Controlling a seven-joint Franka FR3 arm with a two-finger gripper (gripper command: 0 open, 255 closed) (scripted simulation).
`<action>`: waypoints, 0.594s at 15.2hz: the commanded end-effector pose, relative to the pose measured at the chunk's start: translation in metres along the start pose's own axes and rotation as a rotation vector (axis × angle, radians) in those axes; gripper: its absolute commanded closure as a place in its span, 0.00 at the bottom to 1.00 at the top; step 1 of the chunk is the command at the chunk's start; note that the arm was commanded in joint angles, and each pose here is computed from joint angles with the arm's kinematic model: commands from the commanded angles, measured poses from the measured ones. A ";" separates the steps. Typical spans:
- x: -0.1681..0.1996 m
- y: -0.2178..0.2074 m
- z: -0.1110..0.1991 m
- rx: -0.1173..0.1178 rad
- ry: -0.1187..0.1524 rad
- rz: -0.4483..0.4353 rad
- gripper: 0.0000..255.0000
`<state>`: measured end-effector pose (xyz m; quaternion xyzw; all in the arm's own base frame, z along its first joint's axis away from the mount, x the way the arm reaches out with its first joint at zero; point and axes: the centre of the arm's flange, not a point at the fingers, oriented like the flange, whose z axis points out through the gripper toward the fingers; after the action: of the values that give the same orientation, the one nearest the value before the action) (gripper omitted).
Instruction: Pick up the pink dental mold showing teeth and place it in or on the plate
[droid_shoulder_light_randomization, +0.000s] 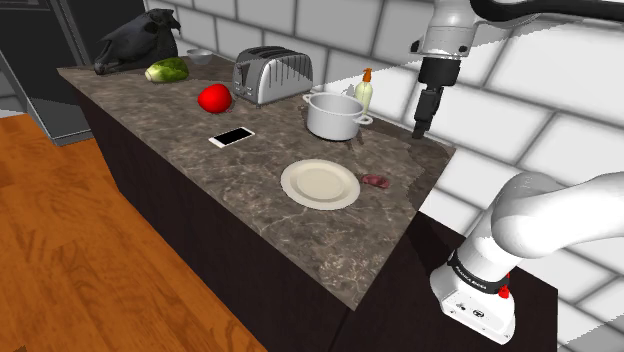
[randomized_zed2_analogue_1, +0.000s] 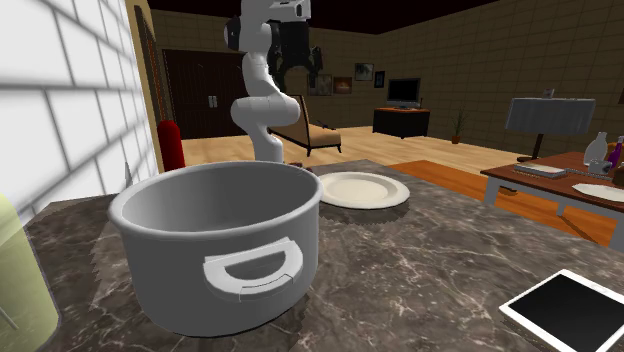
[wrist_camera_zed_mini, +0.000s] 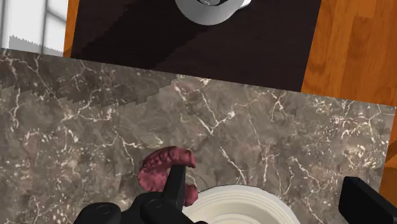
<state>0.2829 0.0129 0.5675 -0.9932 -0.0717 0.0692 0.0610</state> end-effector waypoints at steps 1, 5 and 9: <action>0.000 0.000 0.000 0.000 0.000 0.000 0.00; 0.000 -0.020 0.053 -0.136 0.093 0.143 0.00; 0.007 -0.032 0.108 -0.272 0.186 0.286 0.00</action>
<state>0.2716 0.0561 0.4795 -0.9970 0.0474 -0.0102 -0.0601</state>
